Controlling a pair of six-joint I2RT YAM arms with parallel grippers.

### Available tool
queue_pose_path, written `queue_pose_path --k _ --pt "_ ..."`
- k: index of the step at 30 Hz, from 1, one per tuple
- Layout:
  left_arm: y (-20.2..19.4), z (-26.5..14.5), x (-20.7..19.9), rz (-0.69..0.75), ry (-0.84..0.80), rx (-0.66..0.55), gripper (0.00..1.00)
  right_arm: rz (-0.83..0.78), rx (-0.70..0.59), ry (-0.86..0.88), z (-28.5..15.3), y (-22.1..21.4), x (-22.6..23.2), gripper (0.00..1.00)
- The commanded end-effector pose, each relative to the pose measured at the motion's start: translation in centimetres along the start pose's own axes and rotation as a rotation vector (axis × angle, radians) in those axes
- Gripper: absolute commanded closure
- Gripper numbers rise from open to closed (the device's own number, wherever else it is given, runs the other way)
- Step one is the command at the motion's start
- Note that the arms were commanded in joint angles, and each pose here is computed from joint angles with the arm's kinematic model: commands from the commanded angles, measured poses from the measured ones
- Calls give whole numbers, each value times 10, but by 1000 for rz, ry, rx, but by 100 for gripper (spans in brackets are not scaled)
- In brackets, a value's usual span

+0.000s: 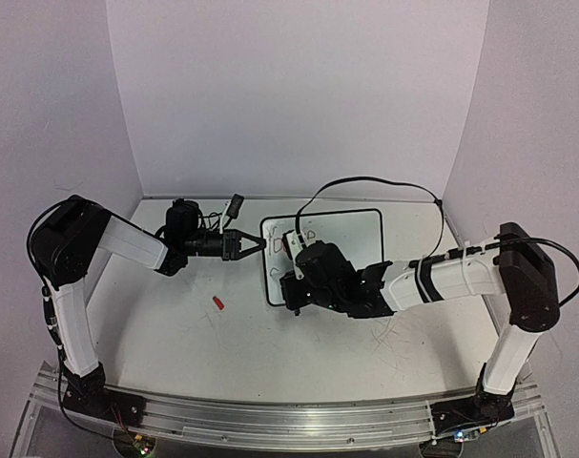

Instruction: Write a sentence on the whiteboard

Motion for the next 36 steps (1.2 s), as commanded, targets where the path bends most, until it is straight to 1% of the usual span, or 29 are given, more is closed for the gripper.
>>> queue_pose_path --k 1,12,23,36 --pt "15 6 -21 50 -48 -6 100 5 29 -20 2 -9 -6 100" --pt "14 6 -20 49 -47 -4 100 8 44 -38 1 -13 -13 100" --pt "13 6 -19 48 -42 -2 100 24 14 -74 -4 -2 -24 100" --pt "14 7 -18 48 -42 -2 100 50 -50 -119 -8 21 -38 100"
Point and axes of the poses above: each gripper's point midway between its finger pads, its own z axis out along the fingers, its own x axis along the line the jaws close on, y = z × x, the point moved 4 cm from there along -z, back along the fingers, and after that the axes turned 1 degree about -z, right-handed, at the moved point
